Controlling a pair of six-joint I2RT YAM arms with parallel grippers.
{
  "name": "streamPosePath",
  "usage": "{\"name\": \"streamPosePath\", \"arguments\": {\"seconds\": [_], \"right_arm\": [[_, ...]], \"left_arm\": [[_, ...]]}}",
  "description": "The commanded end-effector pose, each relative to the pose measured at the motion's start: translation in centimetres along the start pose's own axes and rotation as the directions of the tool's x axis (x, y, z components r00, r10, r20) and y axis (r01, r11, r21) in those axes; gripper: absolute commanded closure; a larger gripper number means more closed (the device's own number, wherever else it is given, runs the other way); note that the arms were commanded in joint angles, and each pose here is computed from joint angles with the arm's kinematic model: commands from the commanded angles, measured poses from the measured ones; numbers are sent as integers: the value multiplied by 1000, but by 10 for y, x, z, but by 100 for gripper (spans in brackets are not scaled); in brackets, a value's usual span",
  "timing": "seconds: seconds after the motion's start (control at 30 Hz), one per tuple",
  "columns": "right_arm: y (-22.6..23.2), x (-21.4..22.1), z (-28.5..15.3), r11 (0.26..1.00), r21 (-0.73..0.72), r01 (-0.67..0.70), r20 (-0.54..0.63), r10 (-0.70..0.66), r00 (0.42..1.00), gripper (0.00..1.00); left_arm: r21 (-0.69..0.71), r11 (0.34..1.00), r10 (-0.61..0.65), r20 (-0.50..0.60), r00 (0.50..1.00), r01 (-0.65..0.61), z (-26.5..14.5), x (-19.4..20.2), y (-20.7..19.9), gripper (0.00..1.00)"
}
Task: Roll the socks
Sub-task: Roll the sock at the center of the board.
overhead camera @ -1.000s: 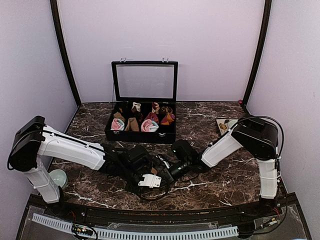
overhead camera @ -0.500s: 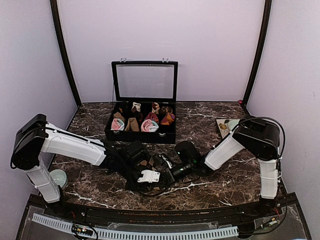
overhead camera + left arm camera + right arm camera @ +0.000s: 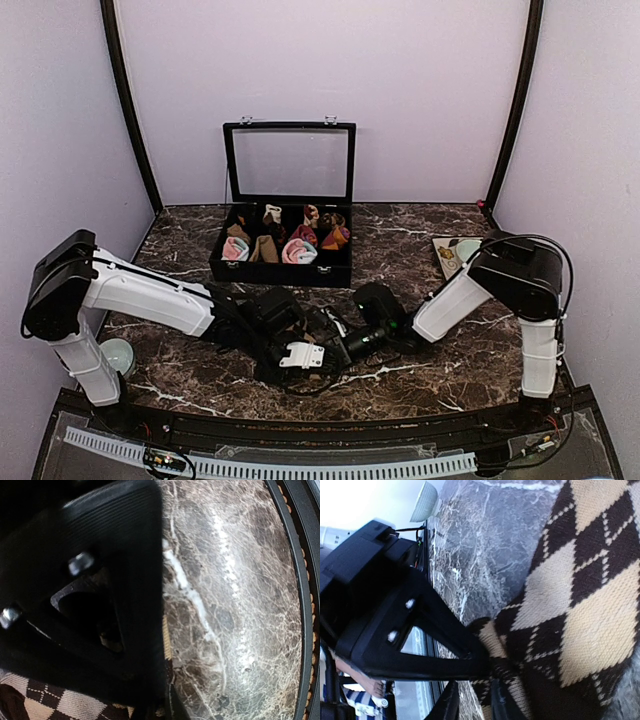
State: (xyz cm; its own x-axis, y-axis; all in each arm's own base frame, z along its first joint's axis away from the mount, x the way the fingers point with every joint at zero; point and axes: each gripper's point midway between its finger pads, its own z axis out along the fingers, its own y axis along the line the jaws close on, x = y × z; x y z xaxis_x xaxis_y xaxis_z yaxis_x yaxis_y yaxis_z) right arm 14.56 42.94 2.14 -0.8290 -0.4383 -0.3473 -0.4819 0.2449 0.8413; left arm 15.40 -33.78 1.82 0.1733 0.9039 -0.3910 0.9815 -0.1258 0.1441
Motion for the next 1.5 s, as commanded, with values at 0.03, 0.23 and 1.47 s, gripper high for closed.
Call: {"name": "streamPosePath", "arguments": {"seconds": [0.03,0.23,1.47], "right_arm": [[-84,57,-23,927,335,-171,-16,187,982,71],[-98,62,-38,891,423,-166,13,178,984,1],[35,-24,-201,737,610,292,568,-663,488,0]], "left_arm": [[175,972,-113,-243,963,158,20,73,-29,100],[212,961,-117,-272,955,178,22,84,-34,100],[483,783,-356,-168,919,391,-12,80,-24,100]]}}
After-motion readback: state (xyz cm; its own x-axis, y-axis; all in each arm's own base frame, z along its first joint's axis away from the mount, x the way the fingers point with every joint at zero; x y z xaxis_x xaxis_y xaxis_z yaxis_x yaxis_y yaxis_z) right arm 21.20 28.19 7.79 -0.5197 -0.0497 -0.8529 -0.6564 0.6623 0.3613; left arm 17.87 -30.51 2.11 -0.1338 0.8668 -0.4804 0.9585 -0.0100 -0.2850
